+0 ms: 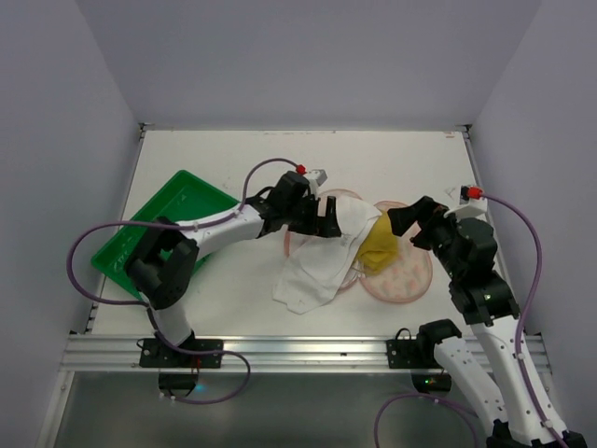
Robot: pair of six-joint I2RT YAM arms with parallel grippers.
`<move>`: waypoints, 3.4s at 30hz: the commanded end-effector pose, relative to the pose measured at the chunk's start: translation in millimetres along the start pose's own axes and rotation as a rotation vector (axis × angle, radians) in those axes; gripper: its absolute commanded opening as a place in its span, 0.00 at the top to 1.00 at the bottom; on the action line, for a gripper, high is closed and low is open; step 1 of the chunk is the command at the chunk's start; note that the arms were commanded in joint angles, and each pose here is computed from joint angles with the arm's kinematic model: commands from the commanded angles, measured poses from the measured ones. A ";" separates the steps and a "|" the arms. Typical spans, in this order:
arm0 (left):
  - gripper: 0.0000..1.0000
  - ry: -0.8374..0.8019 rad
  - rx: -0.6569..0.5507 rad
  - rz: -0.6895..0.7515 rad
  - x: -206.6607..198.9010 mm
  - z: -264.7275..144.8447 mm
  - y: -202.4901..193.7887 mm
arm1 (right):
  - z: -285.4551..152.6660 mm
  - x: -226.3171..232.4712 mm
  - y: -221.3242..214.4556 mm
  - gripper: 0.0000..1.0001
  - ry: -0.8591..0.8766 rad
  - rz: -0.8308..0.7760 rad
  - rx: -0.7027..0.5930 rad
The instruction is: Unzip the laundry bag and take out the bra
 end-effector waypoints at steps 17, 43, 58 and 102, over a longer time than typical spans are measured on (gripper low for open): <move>0.20 0.542 -0.043 0.380 -36.3 53.6 -6.0 | -5.6 -0.4 0.7 0.01 -0.002 0.034 -0.024; 1.00 0.737 -0.456 0.507 -0.5 -174.2 97.2 | -7.4 14.0 17.4 0.01 0.033 0.016 -0.059; 1.00 1.416 -0.216 0.751 110.5 -313.1 78.6 | 0.2 22.5 22.2 0.01 0.061 -0.013 -0.031; 0.00 0.541 -0.478 0.186 22.9 -120.6 68.7 | -14.8 6.9 12.3 0.01 0.007 -0.022 -0.038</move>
Point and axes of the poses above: each gripper's point midway between its finger pads, its own z axis out along the fingers, its own x axis along the line the jaws close on, y = z × x, the point moved 8 cm from there along -z, back along the fingers, and after that the axes turned 7 degrees about z, right-handed, at the moved point
